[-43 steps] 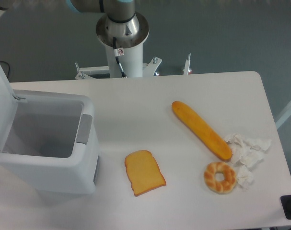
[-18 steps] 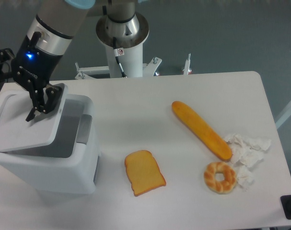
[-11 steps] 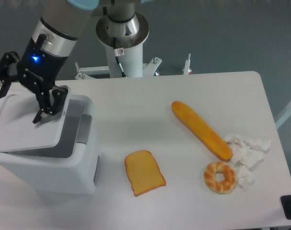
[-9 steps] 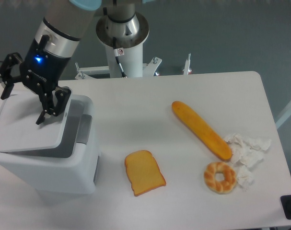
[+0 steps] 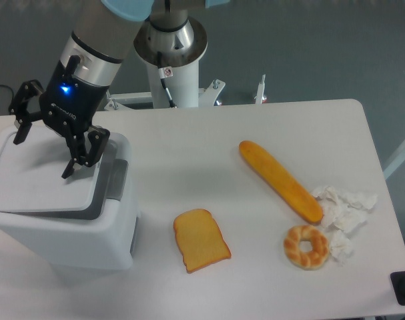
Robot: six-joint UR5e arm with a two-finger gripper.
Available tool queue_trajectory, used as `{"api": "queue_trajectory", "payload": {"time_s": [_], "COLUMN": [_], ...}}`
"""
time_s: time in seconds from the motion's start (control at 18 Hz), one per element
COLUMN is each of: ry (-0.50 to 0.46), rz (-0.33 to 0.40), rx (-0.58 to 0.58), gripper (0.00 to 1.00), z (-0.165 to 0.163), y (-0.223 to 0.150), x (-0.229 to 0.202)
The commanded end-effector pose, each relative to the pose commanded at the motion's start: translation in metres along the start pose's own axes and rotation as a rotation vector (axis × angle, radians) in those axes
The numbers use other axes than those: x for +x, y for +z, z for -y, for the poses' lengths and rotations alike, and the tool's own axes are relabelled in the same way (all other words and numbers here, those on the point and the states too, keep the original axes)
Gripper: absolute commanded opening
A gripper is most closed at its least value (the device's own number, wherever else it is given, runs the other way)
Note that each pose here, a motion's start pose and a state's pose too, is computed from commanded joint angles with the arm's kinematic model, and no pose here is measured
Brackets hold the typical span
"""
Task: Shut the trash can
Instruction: 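Press the lid down onto the can rim with the gripper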
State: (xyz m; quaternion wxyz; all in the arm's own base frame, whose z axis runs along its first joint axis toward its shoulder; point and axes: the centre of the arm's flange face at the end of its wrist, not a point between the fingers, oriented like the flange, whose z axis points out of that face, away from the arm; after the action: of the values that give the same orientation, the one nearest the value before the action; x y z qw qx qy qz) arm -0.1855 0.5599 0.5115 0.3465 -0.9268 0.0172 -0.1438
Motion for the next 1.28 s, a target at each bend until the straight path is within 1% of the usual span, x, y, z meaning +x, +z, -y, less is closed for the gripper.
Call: {"api": "queue_trajectory", "payload": {"time_s": [1.28], "ry": [-0.013], "rz": [0.015], "rx": [0.001], "gripper": [1.0], "z": [-0.007], "y": [-0.005], "x": [-0.017]}}
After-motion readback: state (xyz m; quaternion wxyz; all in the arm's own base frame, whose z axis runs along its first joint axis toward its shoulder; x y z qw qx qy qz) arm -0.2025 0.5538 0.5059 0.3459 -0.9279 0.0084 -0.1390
